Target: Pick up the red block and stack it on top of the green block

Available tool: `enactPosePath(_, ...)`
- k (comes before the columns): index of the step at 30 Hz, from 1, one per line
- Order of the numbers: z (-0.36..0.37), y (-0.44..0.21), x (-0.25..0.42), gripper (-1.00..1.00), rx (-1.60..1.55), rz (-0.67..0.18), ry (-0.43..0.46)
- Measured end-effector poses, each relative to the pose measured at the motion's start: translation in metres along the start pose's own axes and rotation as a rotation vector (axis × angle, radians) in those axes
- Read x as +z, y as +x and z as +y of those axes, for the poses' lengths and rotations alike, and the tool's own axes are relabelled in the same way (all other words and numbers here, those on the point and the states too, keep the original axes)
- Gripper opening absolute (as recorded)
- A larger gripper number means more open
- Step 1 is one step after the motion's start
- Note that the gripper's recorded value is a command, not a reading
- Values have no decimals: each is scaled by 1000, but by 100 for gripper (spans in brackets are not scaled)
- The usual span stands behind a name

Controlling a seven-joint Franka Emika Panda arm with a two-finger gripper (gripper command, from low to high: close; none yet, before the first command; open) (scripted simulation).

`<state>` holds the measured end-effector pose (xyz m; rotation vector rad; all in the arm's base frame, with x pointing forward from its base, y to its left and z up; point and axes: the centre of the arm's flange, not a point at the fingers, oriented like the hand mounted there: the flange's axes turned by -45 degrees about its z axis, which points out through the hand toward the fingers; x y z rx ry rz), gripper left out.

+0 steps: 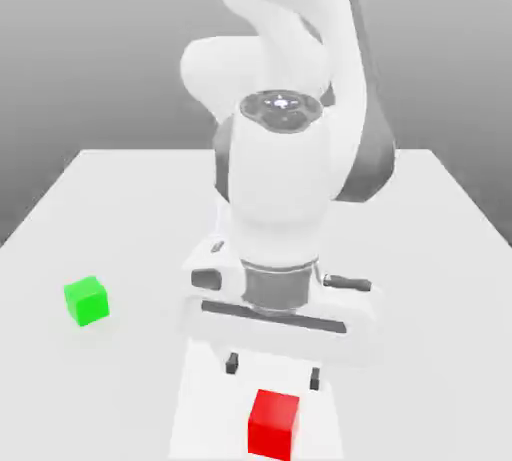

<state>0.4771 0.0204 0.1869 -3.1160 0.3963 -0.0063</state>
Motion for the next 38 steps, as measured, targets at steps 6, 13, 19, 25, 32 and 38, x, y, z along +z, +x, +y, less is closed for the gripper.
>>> enactPosePath(6, 0, -2, 37, -100, 1, -3, 0)
enactPosePath(13, 0, -1, 7, -100, 2, -3, 0)
enactPosePath(19, 110, -12, -36, -100, 345, 3, -34)
enactPosePath(25, 290, -95, -55, -100, 1023, 4, -40)
enactPosePath(32, 344, -165, -29, -100, 1394, -1, 0)
enactPosePath(38, 343, -168, 3, 100, 1400, -1, -2)
